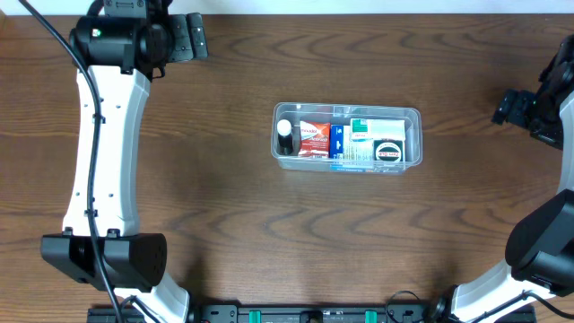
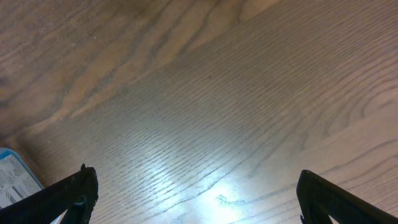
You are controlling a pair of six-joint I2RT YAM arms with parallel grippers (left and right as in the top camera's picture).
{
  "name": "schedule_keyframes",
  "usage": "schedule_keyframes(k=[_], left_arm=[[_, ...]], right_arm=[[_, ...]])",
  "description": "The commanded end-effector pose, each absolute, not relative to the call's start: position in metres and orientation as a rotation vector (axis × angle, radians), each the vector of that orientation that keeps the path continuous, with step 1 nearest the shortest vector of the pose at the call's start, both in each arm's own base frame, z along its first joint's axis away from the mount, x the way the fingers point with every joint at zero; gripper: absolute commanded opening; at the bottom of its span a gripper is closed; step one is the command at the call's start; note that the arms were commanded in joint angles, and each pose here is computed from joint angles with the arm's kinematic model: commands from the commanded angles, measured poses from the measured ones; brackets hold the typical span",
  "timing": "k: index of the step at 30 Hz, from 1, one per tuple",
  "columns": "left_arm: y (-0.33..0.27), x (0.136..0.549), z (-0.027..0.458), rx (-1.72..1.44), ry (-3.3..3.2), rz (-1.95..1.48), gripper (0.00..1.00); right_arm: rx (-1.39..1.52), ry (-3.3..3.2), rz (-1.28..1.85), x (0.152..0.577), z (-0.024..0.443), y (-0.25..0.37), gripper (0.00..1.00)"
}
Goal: Pack container
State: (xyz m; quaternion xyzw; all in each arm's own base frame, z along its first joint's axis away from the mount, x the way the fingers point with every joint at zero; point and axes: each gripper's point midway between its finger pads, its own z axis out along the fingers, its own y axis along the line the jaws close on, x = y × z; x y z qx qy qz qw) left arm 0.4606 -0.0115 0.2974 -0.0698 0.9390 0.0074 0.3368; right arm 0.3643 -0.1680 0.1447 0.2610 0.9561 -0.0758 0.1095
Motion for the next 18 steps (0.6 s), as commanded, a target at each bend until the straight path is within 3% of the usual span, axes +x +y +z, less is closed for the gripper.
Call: schedule_keyframes(k=[1, 18], left_arm=[[-0.0134, 0.4609, 0.2943, -0.184, 2.458, 0.004, 0.98], [-0.0134, 0.4609, 0.2943, -0.184, 2.458, 0.004, 0.98]], right_arm=[[0.756, 2.797, -0.236, 0.3661, 0.1504, -0.1728, 0.99], [0.756, 2.796, -0.234, 0.366, 0.1505, -0.1725, 0.99]])
